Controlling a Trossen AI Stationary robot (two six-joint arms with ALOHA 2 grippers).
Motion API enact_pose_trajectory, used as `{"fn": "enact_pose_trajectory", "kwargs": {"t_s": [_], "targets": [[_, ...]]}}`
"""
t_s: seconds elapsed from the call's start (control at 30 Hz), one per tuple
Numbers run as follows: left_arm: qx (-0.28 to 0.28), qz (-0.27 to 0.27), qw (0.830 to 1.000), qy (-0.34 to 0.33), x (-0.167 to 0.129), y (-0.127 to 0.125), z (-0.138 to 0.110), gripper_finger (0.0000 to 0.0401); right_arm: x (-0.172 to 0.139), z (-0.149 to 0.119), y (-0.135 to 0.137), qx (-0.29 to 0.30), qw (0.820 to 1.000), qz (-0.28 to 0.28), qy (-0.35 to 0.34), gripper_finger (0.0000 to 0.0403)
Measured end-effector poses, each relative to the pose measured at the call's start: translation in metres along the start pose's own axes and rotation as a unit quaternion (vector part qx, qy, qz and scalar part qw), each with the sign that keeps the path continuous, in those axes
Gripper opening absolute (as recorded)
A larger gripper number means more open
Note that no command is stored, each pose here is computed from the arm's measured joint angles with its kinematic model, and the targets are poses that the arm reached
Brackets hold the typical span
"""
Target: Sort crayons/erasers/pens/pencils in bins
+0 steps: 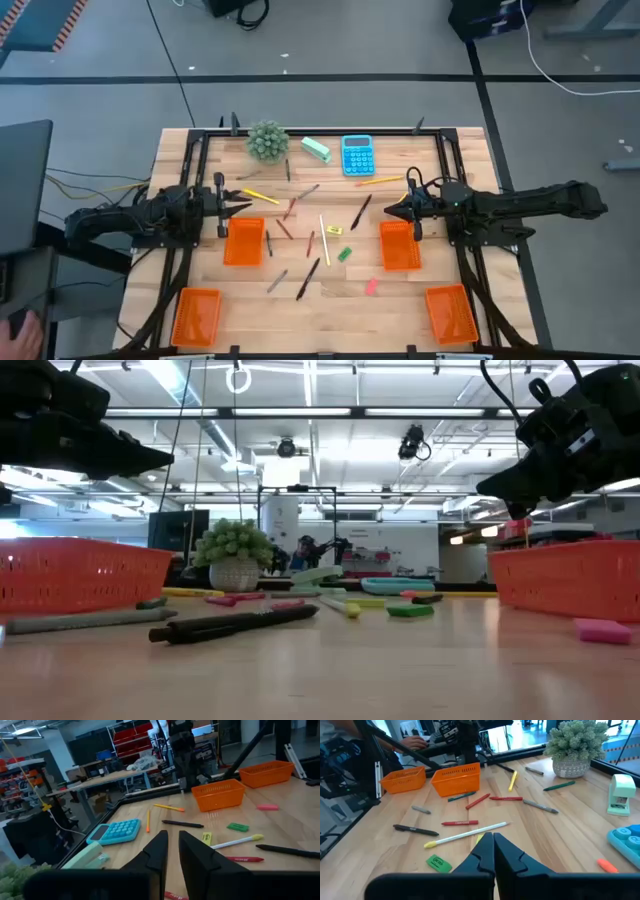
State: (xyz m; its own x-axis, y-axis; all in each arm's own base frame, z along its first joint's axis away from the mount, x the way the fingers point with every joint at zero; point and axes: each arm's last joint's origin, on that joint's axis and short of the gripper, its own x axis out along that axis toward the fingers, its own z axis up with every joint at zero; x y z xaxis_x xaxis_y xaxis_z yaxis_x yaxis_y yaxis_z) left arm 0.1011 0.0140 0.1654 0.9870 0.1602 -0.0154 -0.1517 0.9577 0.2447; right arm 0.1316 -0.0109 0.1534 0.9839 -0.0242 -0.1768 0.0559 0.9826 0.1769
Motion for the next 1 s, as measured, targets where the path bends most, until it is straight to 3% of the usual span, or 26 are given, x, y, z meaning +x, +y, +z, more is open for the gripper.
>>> {"fn": "enact_pose_trajectory", "kwargs": {"t_s": [0.4,1.0], "targets": [[0.000,0.029,1.000,0.007,0.0000,0.0059,-0.0016,0.0059,0.0000,-0.0001,0.0000,0.000,1.000,0.000,0.000,0.0006],[0.000,0.029,1.000,0.008,0.0000,0.0059,-0.0016,0.0059,0.0000,0.0000,0.0000,0.000,1.000,0.000,0.000,0.0006]]}}
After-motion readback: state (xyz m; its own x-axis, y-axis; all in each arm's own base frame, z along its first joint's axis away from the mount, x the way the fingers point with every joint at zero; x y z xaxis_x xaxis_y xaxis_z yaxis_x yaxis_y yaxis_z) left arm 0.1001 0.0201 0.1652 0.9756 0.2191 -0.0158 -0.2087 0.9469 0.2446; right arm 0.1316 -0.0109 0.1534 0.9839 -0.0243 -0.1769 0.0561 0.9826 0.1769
